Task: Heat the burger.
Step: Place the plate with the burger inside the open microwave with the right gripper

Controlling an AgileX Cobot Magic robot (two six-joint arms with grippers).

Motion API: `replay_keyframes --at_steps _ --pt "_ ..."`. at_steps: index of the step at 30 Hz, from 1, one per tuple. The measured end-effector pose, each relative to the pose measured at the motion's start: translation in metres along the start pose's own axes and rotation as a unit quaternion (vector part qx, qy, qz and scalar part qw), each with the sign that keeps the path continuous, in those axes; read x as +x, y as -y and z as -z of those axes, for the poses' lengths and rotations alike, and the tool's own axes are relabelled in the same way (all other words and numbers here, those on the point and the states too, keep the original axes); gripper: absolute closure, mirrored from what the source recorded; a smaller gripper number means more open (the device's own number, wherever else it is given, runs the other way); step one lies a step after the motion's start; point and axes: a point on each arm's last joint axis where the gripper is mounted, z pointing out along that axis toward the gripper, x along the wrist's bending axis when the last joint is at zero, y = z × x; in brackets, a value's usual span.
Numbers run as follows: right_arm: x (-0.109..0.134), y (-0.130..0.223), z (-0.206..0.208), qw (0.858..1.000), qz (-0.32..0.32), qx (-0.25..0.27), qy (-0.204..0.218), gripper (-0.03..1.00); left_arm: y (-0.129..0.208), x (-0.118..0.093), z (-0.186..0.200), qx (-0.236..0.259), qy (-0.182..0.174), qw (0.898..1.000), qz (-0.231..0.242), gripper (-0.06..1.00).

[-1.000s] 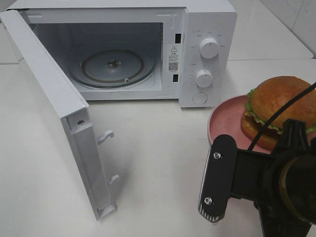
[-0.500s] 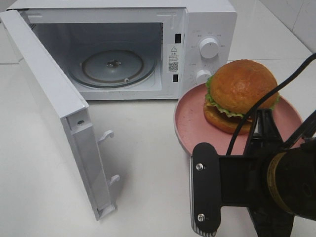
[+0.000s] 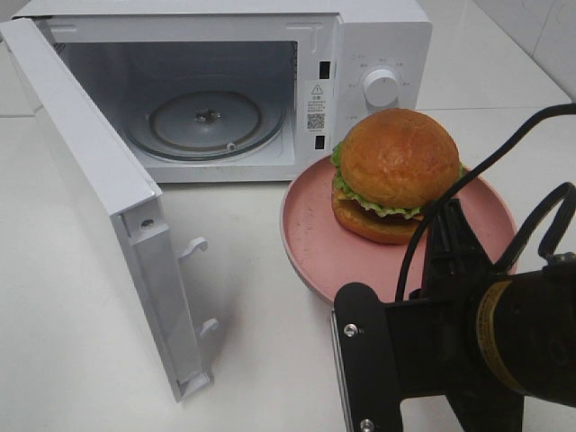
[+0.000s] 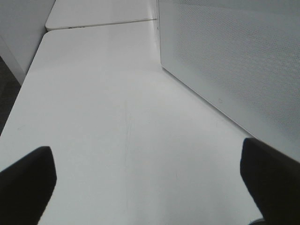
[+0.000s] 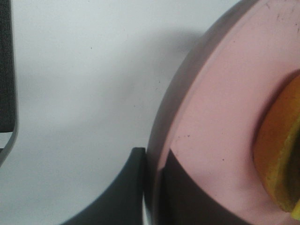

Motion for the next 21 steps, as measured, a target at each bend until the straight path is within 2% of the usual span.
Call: replay_keyframes --at_steps 4,11,21 --pt "0.000 -0.006 0.000 0.999 0.008 -0.034 -0.002 0.90 0.000 0.000 0.000 0.000 0.000 1.000 0.000 -0.05" --pt "-0.009 -0.003 -0.006 0.998 0.041 -0.048 0.000 0.90 0.000 0.000 0.000 0.000 0.000 1.000 0.000 -0.05" --pt "-0.023 0.010 -0.019 0.987 0.144 -0.075 -0.021 0.90 0.000 0.000 0.000 0.000 0.000 1.000 0.000 -0.05"
